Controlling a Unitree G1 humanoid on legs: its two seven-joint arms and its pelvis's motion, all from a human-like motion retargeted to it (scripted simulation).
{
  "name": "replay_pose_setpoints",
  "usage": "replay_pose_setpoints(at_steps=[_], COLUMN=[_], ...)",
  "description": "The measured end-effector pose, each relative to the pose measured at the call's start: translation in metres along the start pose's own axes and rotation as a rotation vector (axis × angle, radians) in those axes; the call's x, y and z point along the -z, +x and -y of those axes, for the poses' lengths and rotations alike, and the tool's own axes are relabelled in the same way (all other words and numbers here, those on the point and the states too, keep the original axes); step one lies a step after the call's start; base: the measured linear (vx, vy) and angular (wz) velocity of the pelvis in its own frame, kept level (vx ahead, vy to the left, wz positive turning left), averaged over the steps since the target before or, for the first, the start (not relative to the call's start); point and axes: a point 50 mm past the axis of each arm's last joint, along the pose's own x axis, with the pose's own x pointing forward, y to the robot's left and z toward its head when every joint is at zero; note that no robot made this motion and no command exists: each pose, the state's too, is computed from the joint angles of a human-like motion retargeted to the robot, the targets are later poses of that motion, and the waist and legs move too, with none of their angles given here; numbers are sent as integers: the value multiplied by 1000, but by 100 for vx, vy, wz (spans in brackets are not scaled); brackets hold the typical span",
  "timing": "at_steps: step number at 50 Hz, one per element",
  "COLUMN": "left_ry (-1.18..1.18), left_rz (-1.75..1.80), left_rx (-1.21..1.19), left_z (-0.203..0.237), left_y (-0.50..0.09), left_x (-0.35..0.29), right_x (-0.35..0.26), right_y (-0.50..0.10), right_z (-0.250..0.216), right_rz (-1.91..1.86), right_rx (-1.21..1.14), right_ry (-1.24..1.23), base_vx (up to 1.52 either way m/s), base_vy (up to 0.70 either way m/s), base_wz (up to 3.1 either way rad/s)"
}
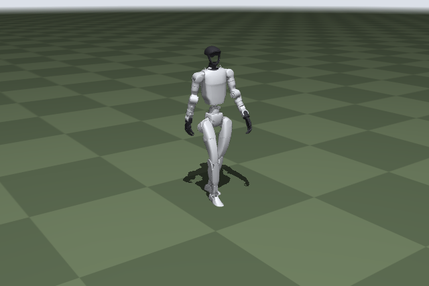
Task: Walk run
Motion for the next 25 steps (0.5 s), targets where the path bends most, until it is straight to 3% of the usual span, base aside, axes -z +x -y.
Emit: replay_pose_setpoints(at_steps=[3,7,10,15,25], left_ry=[-5,-21,-29,-36,-96], left_rz=[146,181,87,-278,-806], left_rx=[-15,-27,-1,96,229], left_z=[-9,-10,-2,38,101], left_y=[5,4,0,-36,-145], left_x=[-38,-40,-10,98,224], right_x=[20,33,32,15,-177], right_y=[1,1,1,1,-53], right_z=[-8,-14,-15,-9,47], right_rz=[-67,-114,-127,-88,489], right_rx=[-45,-70,-73,-38,316], right_ry=[19,6,-6,1,-200], base_vx=[95,97,90,114,86], base_vy=[-30,-43,-47,-62,-32], base_wz=[108,52,46,6,-76])
